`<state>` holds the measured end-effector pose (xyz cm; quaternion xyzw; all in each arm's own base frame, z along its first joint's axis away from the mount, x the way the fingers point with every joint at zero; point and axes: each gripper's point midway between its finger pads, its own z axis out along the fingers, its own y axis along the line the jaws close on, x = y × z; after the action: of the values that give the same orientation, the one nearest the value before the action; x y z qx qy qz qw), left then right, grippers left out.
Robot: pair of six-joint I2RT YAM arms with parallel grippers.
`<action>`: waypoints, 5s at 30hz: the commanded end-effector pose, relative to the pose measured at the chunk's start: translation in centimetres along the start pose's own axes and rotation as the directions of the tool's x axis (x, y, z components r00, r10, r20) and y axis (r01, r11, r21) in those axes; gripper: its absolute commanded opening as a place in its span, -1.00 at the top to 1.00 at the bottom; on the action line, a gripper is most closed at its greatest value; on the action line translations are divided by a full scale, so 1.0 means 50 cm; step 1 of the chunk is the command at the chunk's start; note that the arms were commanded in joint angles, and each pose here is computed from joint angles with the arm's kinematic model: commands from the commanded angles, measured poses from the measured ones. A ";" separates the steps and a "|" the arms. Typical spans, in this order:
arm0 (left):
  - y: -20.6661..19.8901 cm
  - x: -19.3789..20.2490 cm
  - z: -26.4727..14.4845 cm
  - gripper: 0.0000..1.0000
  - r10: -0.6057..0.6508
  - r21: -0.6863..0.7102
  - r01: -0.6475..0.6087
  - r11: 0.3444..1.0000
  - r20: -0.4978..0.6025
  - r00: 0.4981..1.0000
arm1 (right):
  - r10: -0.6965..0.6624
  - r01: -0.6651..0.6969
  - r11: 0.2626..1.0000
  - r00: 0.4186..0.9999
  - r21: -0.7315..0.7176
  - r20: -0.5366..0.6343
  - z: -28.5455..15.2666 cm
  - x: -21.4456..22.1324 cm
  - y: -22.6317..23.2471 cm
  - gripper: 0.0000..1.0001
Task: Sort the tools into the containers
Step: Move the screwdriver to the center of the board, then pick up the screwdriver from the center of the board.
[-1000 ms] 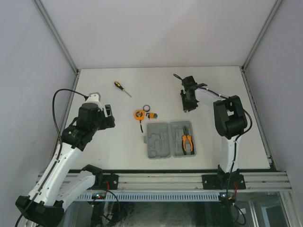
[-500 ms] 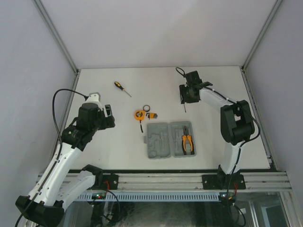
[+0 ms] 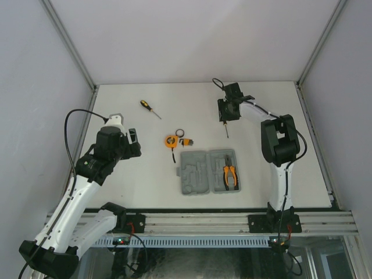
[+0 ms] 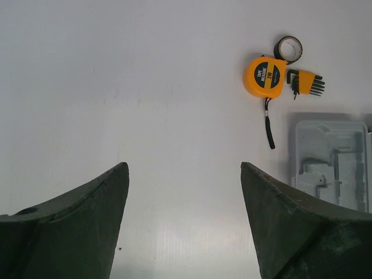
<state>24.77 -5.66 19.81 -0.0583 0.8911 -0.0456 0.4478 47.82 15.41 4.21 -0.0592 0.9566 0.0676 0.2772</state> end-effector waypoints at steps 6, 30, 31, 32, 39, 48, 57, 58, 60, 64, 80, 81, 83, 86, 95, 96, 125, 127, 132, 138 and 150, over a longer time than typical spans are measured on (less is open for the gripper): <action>0.006 -0.003 0.012 -0.62 0.015 -0.014 -0.014 1.000 0.015 1.000 | 0.004 -0.004 1.000 1.000 0.021 0.020 0.029 -0.053 -0.024 0.13; 0.012 -0.007 0.008 -0.58 0.015 -0.027 -0.015 1.000 0.027 1.000 | 0.003 0.006 0.993 0.998 0.118 -0.071 0.031 -0.037 -0.044 0.80; 0.012 -0.008 0.007 -0.58 0.013 -0.026 -0.013 1.000 0.030 0.999 | 0.000 0.006 0.993 0.999 0.122 -0.054 0.021 -0.045 -0.046 0.84; 0.012 -0.009 0.006 -0.58 0.012 -0.025 -0.012 1.000 0.034 0.999 | -0.003 0.007 0.993 0.999 0.122 -0.037 0.010 -0.053 -0.045 0.87; -0.004 -0.016 -0.006 -0.56 0.005 0.026 -0.006 1.000 0.050 0.999 | -0.008 -0.002 0.995 0.995 0.100 0.098 -0.087 -0.121 -0.036 1.00; -0.039 -0.030 -0.041 -0.55 -0.078 0.139 0.066 0.988 0.084 0.993 | 0.072 -0.059 0.996 0.972 -0.064 0.222 -0.227 -0.128 0.023 1.00; -0.101 -0.039 -0.063 -0.53 -0.190 0.323 0.148 0.935 0.103 0.976 | 0.252 -0.142 0.933 0.913 -0.329 0.320 -0.347 -0.023 0.155 1.00; -0.107 -0.040 -0.064 -0.53 -0.197 0.337 0.153 0.929 0.102 0.975 | 0.254 -0.141 0.930 0.914 -0.340 0.316 -0.354 -0.006 0.174 1.00; -0.123 -0.043 -0.065 -0.53 -0.214 0.372 0.165 0.914 0.095 0.972 | 0.266 -0.141 0.920 0.909 -0.365 0.321 -0.368 0.028 0.209 1.00; -0.151 -0.042 -0.065 -0.52 -0.235 0.425 0.183 0.887 0.073 0.969 | 0.267 -0.100 0.912 0.882 -0.398 0.390 -0.410 0.082 0.273 1.00; -0.275 -0.065 -0.139 -0.65 -0.263 0.710 0.121 0.694 0.094 0.960 | 0.204 0.106 0.741 0.905 -0.663 0.373 -0.529 0.232 0.495 1.00; -0.279 -0.066 -0.141 -0.66 -0.260 0.718 0.116 0.686 0.094 0.961 | 0.221 0.101 0.728 0.902 -0.678 0.372 -0.536 0.234 0.501 1.00; -0.297 -0.059 -0.148 -0.70 -0.242 0.744 0.103 0.660 0.081 0.967 | 0.259 0.084 0.705 0.894 -0.704 0.366 -0.545 0.234 0.507 1.00; -0.318 -0.052 -0.155 -0.76 -0.219 0.767 0.087 0.636 0.071 0.973 | 0.286 0.080 0.678 0.887 -0.731 0.363 -0.554 0.229 0.515 1.00; -0.355 -0.021 -0.140 -0.77 -0.173 0.773 0.088 0.629 0.028 0.985 | 0.292 0.148 0.611 0.871 -0.778 0.395 -0.602 0.213 0.528 1.00; -0.357 -0.018 -0.138 -0.76 -0.173 0.771 0.093 0.630 0.022 0.985 | 0.286 0.161 0.601 0.871 -0.783 0.399 -0.608 0.215 0.531 1.00; -0.384 -0.010 -0.161 0.55 -0.223 0.809 0.157 0.567 -0.032 0.974 | 0.269 0.249 0.594 0.834 -0.765 0.481 -0.627 0.209 0.549 1.00; -0.381 -0.009 -0.162 0.77 -0.221 0.805 0.154 0.573 -0.028 0.975 | 0.265 0.253 0.596 0.834 -0.762 0.485 -0.627 0.211 0.551 0.90; -0.371 -0.014 -0.161 0.91 -0.228 0.790 0.152 0.594 -0.015 0.974 | 0.243 0.255 0.621 0.836 -0.741 0.492 -0.617 0.220 0.547 0.39; -0.365 -0.020 -0.162 0.95 -0.242 0.782 0.155 0.604 -0.006 0.970 | 0.207 0.254 0.649 0.848 -0.717 0.488 -0.603 0.237 0.541 0.13; -0.365 -0.022 -0.163 1.00 -0.254 0.780 0.171 0.602 -0.016 0.967 | 0.160 0.254 0.639 0.879 -0.726 0.449 -0.573 0.268 0.560 0.31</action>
<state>19.89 -23.36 26.71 0.0341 0.7632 -0.4648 0.4476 17.67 36.64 23.06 -0.1720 0.7456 0.4610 0.4494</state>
